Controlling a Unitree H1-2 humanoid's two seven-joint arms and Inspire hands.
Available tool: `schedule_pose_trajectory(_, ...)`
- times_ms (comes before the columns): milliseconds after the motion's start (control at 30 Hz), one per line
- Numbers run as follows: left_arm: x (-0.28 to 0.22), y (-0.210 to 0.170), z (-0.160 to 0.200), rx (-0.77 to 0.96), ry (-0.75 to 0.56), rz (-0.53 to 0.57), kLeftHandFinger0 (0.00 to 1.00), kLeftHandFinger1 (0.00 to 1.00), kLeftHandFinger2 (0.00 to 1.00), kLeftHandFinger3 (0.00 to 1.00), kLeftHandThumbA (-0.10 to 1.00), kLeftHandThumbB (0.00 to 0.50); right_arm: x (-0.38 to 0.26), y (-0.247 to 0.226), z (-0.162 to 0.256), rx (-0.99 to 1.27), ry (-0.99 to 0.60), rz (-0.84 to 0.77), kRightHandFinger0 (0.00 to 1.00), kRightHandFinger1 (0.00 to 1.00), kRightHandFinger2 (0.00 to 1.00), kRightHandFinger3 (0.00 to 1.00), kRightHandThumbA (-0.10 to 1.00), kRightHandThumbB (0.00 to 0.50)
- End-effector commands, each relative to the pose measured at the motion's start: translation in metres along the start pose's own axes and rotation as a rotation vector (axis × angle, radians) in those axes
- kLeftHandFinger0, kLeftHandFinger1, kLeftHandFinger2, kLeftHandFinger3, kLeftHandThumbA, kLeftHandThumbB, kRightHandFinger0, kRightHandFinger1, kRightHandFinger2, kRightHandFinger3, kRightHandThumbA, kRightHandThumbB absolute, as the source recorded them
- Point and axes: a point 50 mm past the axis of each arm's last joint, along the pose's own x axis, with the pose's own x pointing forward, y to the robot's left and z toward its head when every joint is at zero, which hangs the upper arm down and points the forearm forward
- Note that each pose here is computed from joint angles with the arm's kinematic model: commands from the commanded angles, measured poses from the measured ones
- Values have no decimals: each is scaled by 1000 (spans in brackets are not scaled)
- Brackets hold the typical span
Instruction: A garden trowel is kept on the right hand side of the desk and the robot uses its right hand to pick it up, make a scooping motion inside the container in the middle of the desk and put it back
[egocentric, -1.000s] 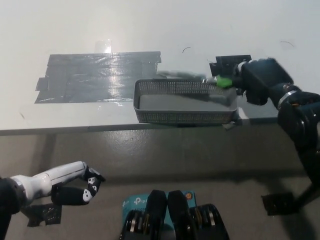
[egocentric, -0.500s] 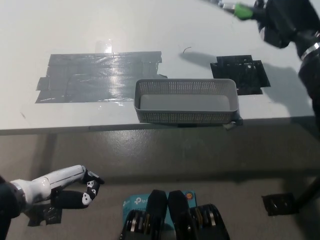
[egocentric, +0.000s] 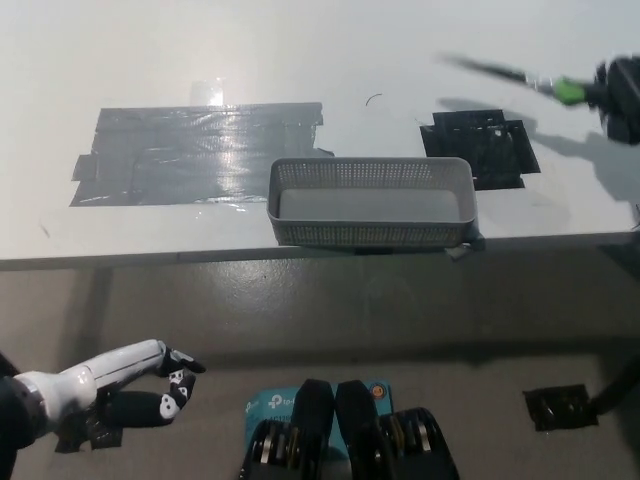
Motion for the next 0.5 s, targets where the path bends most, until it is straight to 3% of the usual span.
schedule_pose_trajectory(0, -11, 10, 6, 13, -24, 66, 991, 806, 867, 1000, 1000, 445, 8, -22, -4, -12, 44, -91, 0, 53, 284, 180, -100, 37)
schedule_pose_trajectory(33, -11, 10, 6, 11, -27, 68, 988, 806, 866, 1000, 1000, 443, 9, -19, -2, -7, 45, -78, 0, 102, 373, 156, -100, 4)
schedule_pose_trajectory(67, -10, 10, 7, 12, -27, 71, 991, 809, 863, 1000, 1000, 438, 8, -16, 4, -17, 36, -68, 0, 122, 417, 163, -100, 50)
schedule_pose_trajectory(100, -11, 10, 8, 13, -29, 77, 997, 812, 862, 1000, 1000, 427, 8, -8, 7, -35, 22, -69, 0, 144, 474, 115, -100, 45)
schedule_pose_trajectory(167, -14, 10, 10, 24, -19, 80, 1000, 833, 876, 1000, 1000, 411, 8, 8, 15, -43, 12, -60, 0, 164, 509, 114, -100, 1)
schedule_pose_trajectory(200, -16, 10, 10, 27, -16, 81, 1000, 837, 882, 1000, 1000, 400, 8, 18, 21, -45, 13, -45, 0, 178, 532, 207, -100, 0)
schedule_pose_trajectory(233, -15, 9, 10, 26, -15, 82, 1000, 843, 886, 1000, 1000, 401, 7, 21, 22, -48, 12, -41, 45, 277, 660, 379, -100, 0)
schedule_pose_trajectory(267, -16, 9, 10, 31, -14, 86, 1000, 831, 873, 1000, 1000, 392, 6, 39, 30, -49, 5, -10, 7, 275, 610, 511, -100, 0)
schedule_pose_trajectory(333, -17, 8, 10, 29, -15, 83, 1000, 841, 874, 1000, 1000, 386, 5, 47, 32, -48, 4, 1, 0, 268, 570, 536, -100, 0)
schedule_pose_trajectory(367, -17, 8, 10, 31, -12, 83, 1000, 836, 870, 1000, 1000, 380, 5, 53, 35, -49, 1, 17, 0, 278, 589, 499, -100, 11)
schedule_pose_trajectory(400, -18, 9, 10, 37, -10, 84, 1000, 827, 866, 1000, 1000, 374, 6, 57, 40, -64, -13, 34, 0, 311, 635, 538, -100, 41)
schedule_pose_trajectory(467, -18, 9, 10, 37, -11, 83, 999, 822, 863, 1000, 1000, 374, 7, 58, 40, -69, -17, 32, 0, 330, 661, 564, -100, 55)
